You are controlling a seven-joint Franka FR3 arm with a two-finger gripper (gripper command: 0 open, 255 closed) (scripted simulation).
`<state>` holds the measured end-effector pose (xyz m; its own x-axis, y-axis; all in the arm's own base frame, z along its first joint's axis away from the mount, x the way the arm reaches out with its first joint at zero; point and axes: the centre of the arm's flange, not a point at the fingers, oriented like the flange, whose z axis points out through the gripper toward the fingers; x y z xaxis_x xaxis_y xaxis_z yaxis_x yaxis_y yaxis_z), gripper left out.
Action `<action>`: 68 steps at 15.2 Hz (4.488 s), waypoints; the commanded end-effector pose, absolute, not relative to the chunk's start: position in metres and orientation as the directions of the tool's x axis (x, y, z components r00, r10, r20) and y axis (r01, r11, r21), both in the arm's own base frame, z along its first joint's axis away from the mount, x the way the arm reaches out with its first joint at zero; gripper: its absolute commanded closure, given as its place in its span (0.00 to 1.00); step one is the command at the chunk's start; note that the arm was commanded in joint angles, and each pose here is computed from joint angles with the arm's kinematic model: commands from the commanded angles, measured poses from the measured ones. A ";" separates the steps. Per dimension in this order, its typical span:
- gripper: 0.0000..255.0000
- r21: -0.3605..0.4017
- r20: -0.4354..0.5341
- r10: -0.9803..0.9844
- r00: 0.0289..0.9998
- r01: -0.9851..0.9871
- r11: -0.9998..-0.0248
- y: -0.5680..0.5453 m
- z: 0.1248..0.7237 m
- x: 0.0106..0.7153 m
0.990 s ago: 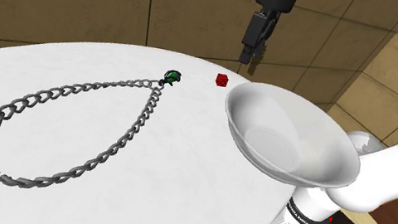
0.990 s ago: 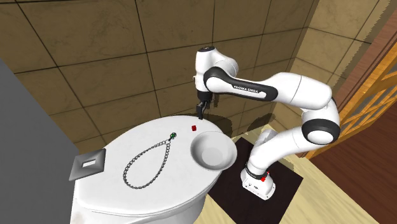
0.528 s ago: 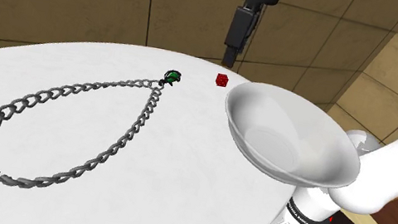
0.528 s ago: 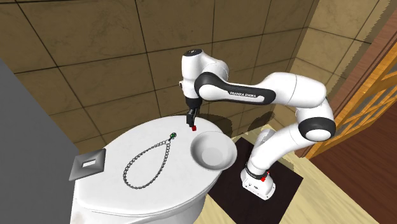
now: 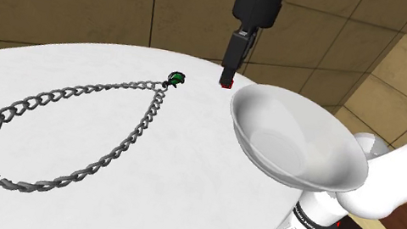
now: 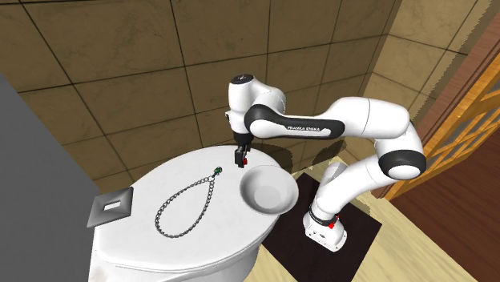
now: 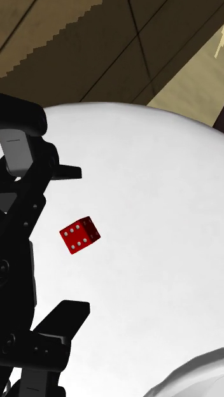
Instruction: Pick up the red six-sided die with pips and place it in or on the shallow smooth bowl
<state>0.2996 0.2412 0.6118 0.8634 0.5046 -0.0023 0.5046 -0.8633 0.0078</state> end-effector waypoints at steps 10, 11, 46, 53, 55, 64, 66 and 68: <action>1.00 0.008 -0.002 0.505 0.863 0.505 -0.863 0.241 0.609 0.300; 1.00 0.008 -0.002 0.505 0.863 0.505 -0.863 0.241 0.609 0.300; 1.00 0.008 -0.002 0.505 0.863 0.505 -0.863 0.256 0.747 0.249; 1.00 0.008 -0.002 0.505 0.863 0.505 -0.863 0.283 0.755 0.161; 1.00 0.008 -0.002 0.505 0.863 0.505 -0.863 0.291 0.757 0.136; 1.00 0.008 -0.002 0.505 0.863 0.505 -0.863 0.295 0.716 0.121; 1.00 0.008 -0.002 0.505 0.863 0.505 -0.863 0.295 0.705 0.121; 1.00 0.008 -0.002 0.505 0.863 0.505 -0.863 0.295 0.694 0.121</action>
